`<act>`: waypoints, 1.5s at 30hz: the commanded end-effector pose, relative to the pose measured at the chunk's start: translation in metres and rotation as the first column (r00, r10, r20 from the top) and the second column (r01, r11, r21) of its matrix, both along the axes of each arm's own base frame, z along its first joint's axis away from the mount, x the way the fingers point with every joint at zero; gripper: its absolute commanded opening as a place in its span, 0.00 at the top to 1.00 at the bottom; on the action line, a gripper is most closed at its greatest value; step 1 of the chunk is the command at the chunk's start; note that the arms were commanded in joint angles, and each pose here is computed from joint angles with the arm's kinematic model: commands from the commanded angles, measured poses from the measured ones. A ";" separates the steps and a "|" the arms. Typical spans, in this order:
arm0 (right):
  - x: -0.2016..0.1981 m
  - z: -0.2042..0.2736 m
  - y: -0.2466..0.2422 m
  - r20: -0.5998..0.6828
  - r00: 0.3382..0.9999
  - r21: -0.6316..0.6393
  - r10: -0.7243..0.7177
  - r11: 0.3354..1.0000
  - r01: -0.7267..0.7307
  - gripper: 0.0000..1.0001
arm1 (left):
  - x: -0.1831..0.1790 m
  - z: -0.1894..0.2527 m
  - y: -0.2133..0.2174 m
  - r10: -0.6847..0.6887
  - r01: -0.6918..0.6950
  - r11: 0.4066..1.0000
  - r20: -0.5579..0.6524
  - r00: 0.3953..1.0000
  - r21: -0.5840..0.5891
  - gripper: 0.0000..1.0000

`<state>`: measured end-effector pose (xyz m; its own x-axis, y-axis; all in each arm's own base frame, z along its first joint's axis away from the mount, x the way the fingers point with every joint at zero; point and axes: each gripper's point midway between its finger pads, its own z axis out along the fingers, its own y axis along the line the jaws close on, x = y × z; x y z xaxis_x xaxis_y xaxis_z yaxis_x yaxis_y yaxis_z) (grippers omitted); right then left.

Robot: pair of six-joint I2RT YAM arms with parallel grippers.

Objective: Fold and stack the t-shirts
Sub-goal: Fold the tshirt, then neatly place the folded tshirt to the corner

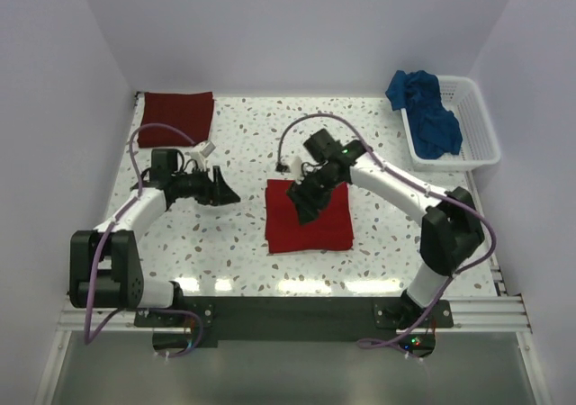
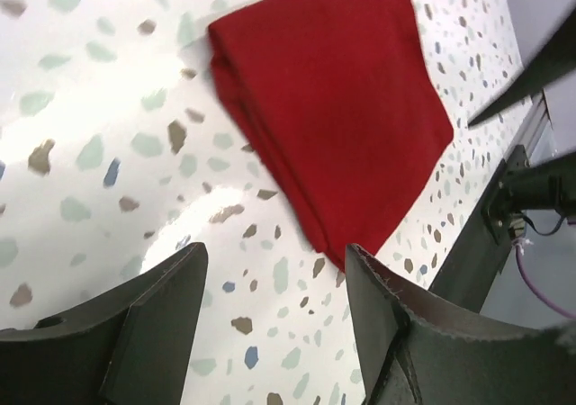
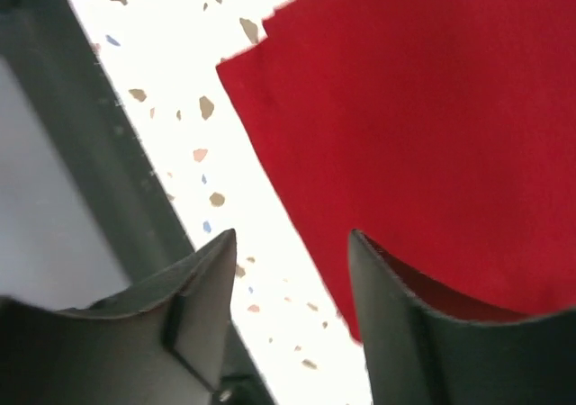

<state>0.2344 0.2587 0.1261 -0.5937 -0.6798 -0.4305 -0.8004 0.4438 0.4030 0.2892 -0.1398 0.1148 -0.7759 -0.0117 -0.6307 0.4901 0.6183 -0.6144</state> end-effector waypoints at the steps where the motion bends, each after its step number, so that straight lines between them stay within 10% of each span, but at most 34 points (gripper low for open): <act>1: 0.023 -0.003 0.025 0.262 0.965 -0.104 0.022 0.995 0.005 0.47 | 0.003 -0.016 0.015 0.137 -0.136 0.991 -0.114 0.984 0.011 0.33; 21: -0.042 -0.092 0.116 0.331 0.866 -0.328 0.376 0.906 -0.268 0.52 | 0.004 -0.053 0.024 0.262 -0.254 0.965 -0.220 0.940 0.064 0.32; 29: -0.032 -0.081 0.111 0.376 0.845 -0.334 0.380 0.906 -0.259 0.99 | -0.006 -0.067 0.012 0.231 -0.242 0.970 -0.303 0.925 -0.001 0.30; 45: -0.010 -0.018 0.099 0.418 0.858 -0.156 0.300 0.954 -0.258 1.00 | 0.014 -0.052 -0.077 0.153 -0.247 0.940 -0.356 0.922 -0.234 0.11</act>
